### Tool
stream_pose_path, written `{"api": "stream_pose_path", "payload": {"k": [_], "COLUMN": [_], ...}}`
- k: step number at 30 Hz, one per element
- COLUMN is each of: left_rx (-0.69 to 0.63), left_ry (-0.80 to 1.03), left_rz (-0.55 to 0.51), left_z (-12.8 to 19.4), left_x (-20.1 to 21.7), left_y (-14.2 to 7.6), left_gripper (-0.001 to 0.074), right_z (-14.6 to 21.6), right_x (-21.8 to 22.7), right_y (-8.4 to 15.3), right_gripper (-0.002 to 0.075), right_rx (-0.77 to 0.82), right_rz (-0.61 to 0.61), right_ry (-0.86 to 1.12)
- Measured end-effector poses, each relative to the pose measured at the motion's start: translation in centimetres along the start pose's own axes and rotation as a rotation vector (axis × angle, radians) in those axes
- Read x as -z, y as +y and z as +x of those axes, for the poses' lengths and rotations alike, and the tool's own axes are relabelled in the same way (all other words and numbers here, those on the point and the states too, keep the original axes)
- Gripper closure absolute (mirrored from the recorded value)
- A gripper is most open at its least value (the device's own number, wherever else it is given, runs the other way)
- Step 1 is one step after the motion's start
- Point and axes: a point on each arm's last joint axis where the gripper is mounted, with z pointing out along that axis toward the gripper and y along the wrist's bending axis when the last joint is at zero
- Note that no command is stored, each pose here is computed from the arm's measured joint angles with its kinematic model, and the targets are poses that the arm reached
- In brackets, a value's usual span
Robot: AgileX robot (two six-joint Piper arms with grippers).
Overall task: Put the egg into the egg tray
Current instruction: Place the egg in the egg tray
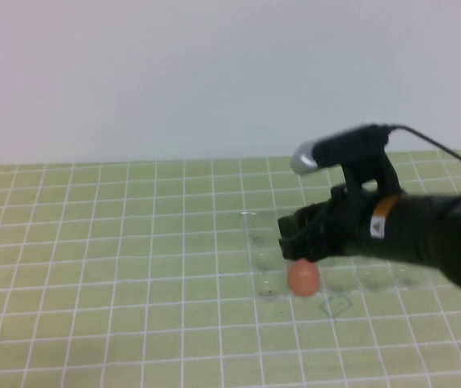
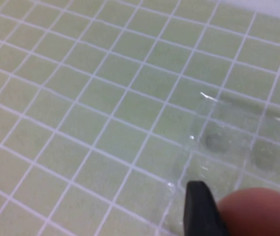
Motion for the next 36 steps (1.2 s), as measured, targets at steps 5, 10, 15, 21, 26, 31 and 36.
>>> {"api": "stream_pose_path", "payload": {"k": [5, 10, 15, 21, 26, 31, 36], "left_rx": [0.0, 0.0, 0.0, 0.0, 0.0, 0.0, 0.0], "left_ry": [0.0, 0.0, 0.0, 0.0, 0.0, 0.0, 0.0], "left_rz": [0.0, 0.0, 0.0, 0.0, 0.0, 0.0, 0.0], "left_z": [0.0, 0.0, 0.0, 0.0, 0.0, 0.0, 0.0], "left_x": [0.0, 0.0, 0.0, 0.0, 0.0, 0.0, 0.0], "left_y": [0.0, 0.0, 0.0, 0.0, 0.0, 0.0, 0.0], "left_gripper": [0.0739, 0.0739, 0.0739, 0.0739, 0.0738, 0.0739, 0.0739], "right_z": [3.2, 4.5, 5.0, 6.4, 6.6, 6.8, 7.5], "right_x": [-0.6, -0.3, -0.9, -2.7, -3.1, -3.3, -3.7], "right_y": [-0.7, -1.4, -1.9, -2.3, -2.5, -2.6, -2.7], "right_gripper": [0.0363, 0.0363, 0.0363, 0.0364, 0.0364, 0.0364, 0.0364], "right_rx": [-0.012, 0.059, 0.066, 0.044, 0.022, 0.012, 0.012], "right_rz": [0.012, 0.095, 0.142, 0.171, 0.186, 0.193, 0.197], "right_ry": [-0.139, -0.252, -0.259, -0.222, -0.237, -0.23, -0.205]}}
